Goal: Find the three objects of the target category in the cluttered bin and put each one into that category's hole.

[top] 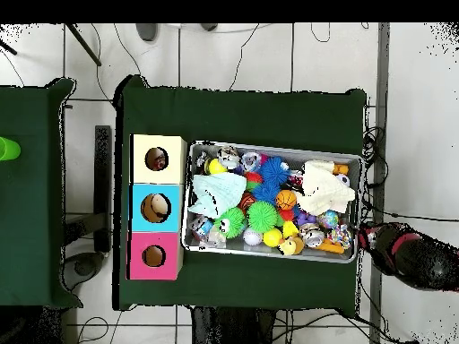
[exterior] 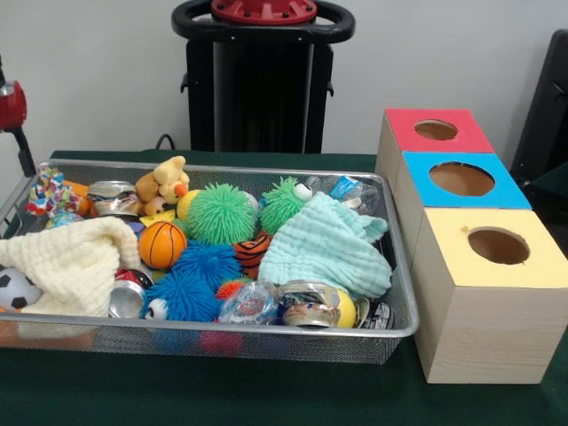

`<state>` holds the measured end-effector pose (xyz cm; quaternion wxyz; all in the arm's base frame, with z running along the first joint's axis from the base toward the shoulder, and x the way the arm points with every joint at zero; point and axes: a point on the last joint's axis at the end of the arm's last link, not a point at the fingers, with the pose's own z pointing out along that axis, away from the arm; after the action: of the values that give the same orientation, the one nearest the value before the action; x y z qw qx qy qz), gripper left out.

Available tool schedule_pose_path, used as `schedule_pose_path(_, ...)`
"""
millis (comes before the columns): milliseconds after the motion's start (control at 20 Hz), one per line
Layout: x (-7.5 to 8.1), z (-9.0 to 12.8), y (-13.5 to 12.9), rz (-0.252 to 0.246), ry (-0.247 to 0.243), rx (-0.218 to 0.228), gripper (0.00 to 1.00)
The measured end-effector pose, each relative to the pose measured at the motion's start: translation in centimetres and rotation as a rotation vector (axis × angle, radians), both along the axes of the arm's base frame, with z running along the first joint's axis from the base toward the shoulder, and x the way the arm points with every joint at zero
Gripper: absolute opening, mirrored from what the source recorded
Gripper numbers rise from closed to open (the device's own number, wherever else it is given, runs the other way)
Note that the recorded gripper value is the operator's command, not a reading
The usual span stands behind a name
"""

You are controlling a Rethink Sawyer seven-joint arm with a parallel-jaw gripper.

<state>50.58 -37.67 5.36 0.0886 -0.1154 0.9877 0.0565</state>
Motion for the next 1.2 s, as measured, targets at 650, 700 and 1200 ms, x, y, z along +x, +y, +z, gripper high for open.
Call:
schedule_pose_path(650,1.0,5.0,4.2,0.132,-0.093,-0.135,1.00)
schedule_pose_path(700,1.2,5.1,4.5,0.139,-0.100,-0.139,1.00)
schedule_pose_path(1200,1.8,4.7,7.4,0.183,-0.148,-0.143,1.00)
